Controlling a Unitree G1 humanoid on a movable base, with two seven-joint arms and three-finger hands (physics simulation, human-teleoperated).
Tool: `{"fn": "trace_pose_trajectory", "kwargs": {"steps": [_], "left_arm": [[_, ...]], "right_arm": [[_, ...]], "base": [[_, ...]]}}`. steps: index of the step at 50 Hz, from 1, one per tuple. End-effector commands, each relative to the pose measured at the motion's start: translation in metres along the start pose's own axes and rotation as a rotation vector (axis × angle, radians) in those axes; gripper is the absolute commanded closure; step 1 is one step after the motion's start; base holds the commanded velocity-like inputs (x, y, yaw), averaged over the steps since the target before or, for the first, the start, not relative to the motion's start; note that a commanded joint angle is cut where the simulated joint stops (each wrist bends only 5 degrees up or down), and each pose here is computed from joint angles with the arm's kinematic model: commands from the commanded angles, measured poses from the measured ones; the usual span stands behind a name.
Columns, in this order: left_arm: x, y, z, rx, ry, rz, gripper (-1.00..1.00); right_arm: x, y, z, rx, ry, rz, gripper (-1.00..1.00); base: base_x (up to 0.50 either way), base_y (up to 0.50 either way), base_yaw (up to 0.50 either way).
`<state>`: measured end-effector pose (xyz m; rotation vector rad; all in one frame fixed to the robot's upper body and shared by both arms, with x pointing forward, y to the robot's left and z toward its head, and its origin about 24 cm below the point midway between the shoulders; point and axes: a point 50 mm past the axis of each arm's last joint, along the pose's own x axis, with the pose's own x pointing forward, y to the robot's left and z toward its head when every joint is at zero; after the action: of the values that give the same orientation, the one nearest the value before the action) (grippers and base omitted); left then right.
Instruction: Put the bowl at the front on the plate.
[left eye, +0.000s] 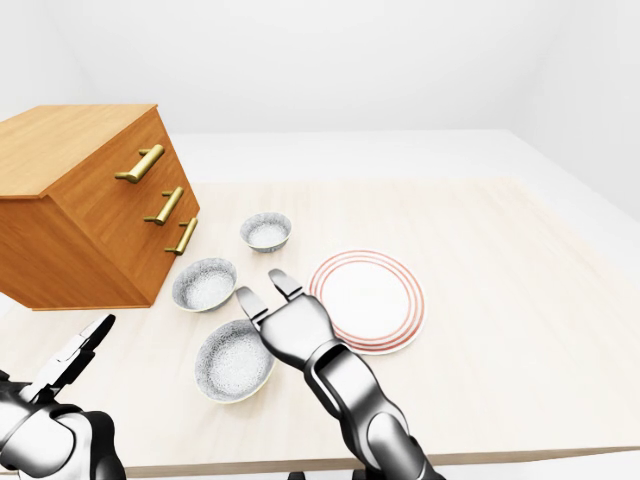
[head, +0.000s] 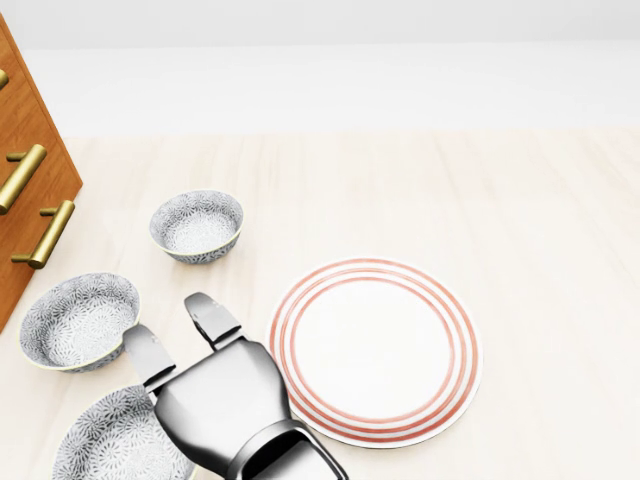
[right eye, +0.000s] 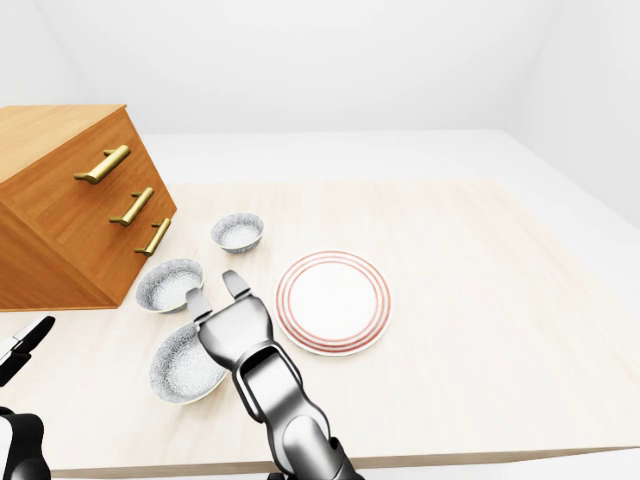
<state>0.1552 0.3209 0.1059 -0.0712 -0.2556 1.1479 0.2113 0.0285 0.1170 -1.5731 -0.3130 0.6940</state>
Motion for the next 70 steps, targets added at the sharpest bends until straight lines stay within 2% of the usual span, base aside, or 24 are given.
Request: {"fn": "trace_pose_trajectory", "kwargs": {"steps": [1, 8, 13, 18, 26, 34, 42, 62, 70], "left_arm": [[0.000, 0.000, 0.000, 0.000, -0.001, 0.000, -1.00], [0.000, 0.000, 0.000, 0.000, -0.001, 0.001, -1.00], [0.000, 0.000, 0.000, 0.000, 0.000, 0.002, -1.00], [0.000, 0.000, 0.001, 0.002, -0.005, 0.001, -1.00], [0.000, 0.000, 0.001, 0.003, -0.005, 0.002, -1.00], [0.000, 0.001, 0.006, -0.007, -0.027, 0.005, -1.00], [0.000, 0.000, 0.001, 0.003, -0.004, 0.004, -1.00], [0.000, 0.001, 0.004, -0.007, -0.017, 0.003, -1.00], [0.000, 0.001, -0.001, 0.007, 0.000, 0.004, -1.00]], "right_arm": [[-0.002, -0.002, -0.001, -0.001, 0.013, -0.011, -1.00], [-0.002, -0.002, -0.001, -0.001, 0.013, -0.011, -1.00], [0.011, 0.014, 0.008, -0.014, -0.044, 0.075, -1.00], [0.018, 0.006, 0.017, -0.065, -0.089, 0.065, -1.00], [0.020, 0.017, 0.024, -0.051, -0.111, 0.110, -1.00], [0.022, 0.019, 0.030, -0.033, -0.142, 0.125, -1.00], [0.020, 0.019, 0.034, -0.025, -0.162, 0.120, -1.00], [0.031, 0.038, 0.041, 0.022, -0.213, 0.225, -1.00], [0.033, 0.057, 0.046, 0.054, -0.239, 0.308, -1.00]], "base": [[0.00, 0.00, 0.00], [0.00, 0.00, 0.00], [0.00, 0.00, 0.00], [0.00, 0.00, 0.00], [0.00, 0.00, 0.00], [0.00, 0.00, 0.00], [0.00, 0.00, 0.00], [0.00, 0.00, 0.00], [0.00, 0.00, 0.00]]}}
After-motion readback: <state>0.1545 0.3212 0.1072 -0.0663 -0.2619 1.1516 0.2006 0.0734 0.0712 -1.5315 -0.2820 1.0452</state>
